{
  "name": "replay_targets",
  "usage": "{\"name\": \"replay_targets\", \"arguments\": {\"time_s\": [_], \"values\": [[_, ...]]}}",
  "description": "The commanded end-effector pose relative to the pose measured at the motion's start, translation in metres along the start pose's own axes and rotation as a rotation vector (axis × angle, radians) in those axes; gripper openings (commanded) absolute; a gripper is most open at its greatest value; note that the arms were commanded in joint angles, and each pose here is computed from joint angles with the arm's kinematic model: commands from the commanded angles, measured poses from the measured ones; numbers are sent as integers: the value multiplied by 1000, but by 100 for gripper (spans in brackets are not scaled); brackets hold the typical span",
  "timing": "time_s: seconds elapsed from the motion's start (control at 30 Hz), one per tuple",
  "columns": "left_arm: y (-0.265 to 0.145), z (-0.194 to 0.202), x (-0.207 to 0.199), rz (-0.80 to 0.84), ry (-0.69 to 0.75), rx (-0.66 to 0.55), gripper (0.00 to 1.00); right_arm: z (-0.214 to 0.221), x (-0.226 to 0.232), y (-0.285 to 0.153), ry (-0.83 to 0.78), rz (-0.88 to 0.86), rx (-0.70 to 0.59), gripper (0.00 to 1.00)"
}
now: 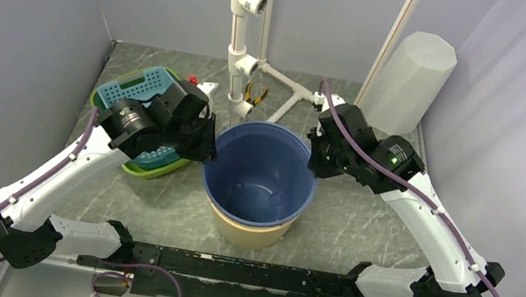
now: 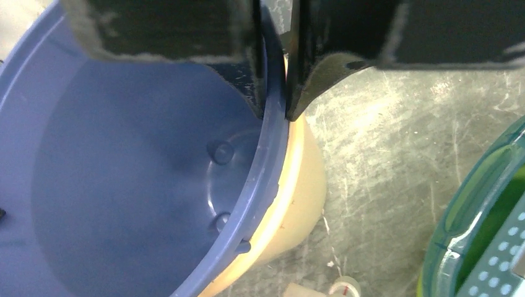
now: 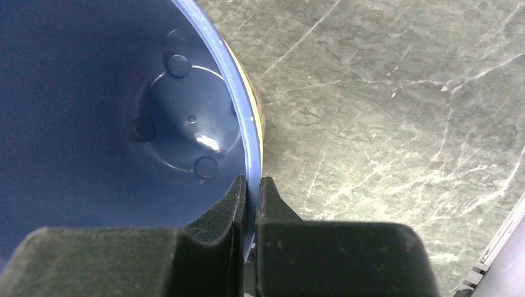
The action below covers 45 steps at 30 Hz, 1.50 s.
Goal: Turn the large container upside down
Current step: Adjust the container at the center of the board.
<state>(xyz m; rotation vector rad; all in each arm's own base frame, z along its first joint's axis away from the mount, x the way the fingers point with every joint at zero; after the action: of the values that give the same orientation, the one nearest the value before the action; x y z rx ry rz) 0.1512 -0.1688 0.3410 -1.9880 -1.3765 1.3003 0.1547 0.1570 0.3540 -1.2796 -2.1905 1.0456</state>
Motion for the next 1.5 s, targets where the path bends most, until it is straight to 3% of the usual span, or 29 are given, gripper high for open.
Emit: {"name": "replay_targets", "arguments": {"time_s": [0.0,0.1,0.17,0.33,0.5,0.63,0.73,0.83,0.97,1.13,1.17,1.3,1.47], "values": [[-24,-15,-30,239,16,-54,34,-10,-4,-23,-8,-17,-101,0],[-28,-12,-31,270,57,-16,55,-8,-11,-33,26,-2,-140,0],[-29,-8,-30,286,92,17,59,-7,-16,-37,51,16,-143,0],[-24,-3,-33,323,157,122,49,-10,-24,-38,88,62,-141,0],[-14,-1,-36,297,179,154,47,-16,-32,-44,133,38,-198,0],[-8,-1,-38,282,190,168,53,-16,-44,-51,186,34,-229,0],[-7,-1,-42,228,212,159,40,-16,-49,-55,204,5,-252,0],[-10,-4,-48,257,224,138,33,-15,-52,-51,211,18,-232,0],[-9,-8,-61,331,230,155,14,-18,-55,-52,227,19,-249,0],[-19,-12,-74,448,220,132,4,-17,-69,-58,287,138,-267,0],[-22,-13,-76,468,222,121,6,-17,-71,-58,297,153,-267,0],[-33,-18,-73,472,226,43,34,-18,-85,-59,357,195,-290,0],[-48,-18,-60,445,191,-106,56,-22,-108,-62,472,203,-354,0]]}}
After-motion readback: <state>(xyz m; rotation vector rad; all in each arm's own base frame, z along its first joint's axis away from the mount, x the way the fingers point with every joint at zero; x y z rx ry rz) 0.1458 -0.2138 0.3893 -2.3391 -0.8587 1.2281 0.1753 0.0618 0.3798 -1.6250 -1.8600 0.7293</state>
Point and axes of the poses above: each gripper's point midway between its finger pads, its own y axis out along the fingers, its own x axis along the line the jaws close on, z = x × y, the point moved 9 cm from there along -y, back along the fingers, and after that the axes turned 8 degrees about -y, right-handed, at the moved point
